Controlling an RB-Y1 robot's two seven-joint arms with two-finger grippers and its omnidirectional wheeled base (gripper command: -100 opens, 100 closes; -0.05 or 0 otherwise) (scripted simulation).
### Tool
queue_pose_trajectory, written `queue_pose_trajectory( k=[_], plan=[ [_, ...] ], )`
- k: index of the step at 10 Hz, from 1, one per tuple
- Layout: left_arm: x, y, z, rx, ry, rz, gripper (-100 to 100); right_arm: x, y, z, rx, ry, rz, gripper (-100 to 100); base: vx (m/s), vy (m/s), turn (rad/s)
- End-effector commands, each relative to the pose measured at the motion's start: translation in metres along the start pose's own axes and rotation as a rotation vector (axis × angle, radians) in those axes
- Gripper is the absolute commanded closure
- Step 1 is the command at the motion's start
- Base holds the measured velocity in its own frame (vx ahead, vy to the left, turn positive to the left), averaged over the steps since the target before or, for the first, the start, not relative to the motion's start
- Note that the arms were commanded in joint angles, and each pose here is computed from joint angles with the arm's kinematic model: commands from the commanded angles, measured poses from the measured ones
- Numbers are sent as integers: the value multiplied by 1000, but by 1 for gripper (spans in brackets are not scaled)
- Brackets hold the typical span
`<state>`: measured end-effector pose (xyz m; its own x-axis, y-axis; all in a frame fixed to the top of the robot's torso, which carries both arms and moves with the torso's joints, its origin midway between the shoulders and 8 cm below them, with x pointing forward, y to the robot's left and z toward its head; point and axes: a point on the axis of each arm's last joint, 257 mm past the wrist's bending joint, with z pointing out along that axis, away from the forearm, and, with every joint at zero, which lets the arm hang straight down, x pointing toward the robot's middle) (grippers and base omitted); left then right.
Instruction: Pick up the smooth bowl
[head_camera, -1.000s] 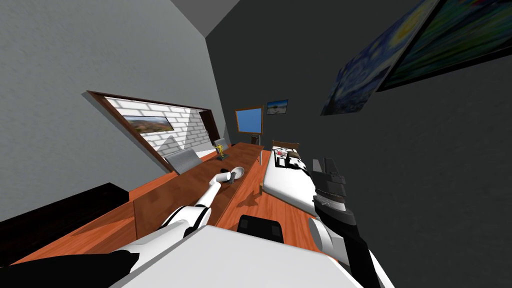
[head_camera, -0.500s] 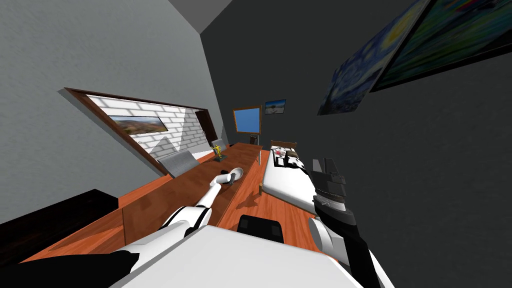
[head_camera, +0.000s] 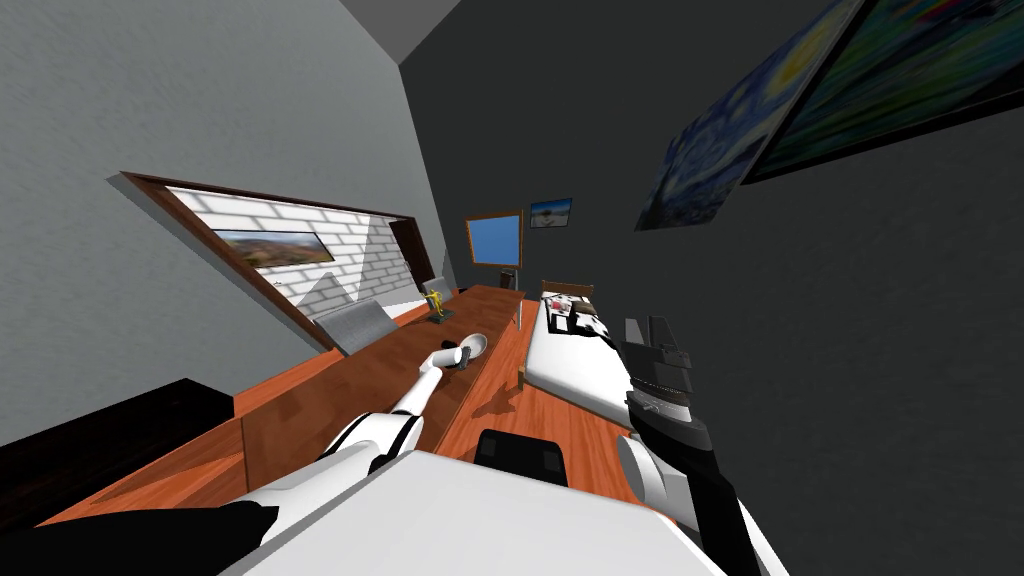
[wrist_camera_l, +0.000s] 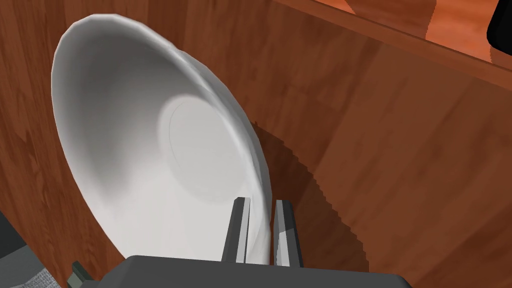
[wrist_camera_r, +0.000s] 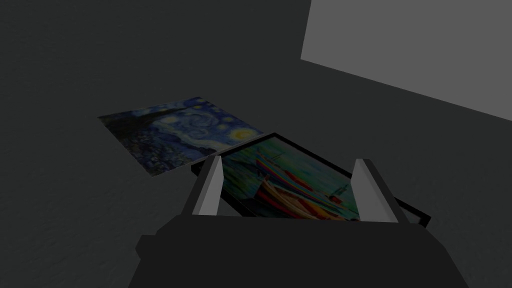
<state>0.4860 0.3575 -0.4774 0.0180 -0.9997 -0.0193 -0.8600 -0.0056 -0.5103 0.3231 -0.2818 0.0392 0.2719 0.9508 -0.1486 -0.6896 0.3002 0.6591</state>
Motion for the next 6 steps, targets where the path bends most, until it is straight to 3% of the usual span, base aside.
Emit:
queue_pose_trajectory(
  k=[1,2,3,5,6],
  plan=[
    [0,0,0,0,0,0,100,0,0,0,0,0,0,0,0,0,0],
    [0,0,0,-1,0,0,0,0,0,0,0,0,0,0,0,0,0],
    [1,-7,-5,0,8,12,100,0,0,0,0,0,0,0,-10,-33,150],
    [1,-9,-6,3,8,14,100,0,0,0,0,0,0,0,-17,-39,80],
    [1,-8,-6,0,9,16,0,0,0,0,0,0,0,0,0,0,0]
  ],
)
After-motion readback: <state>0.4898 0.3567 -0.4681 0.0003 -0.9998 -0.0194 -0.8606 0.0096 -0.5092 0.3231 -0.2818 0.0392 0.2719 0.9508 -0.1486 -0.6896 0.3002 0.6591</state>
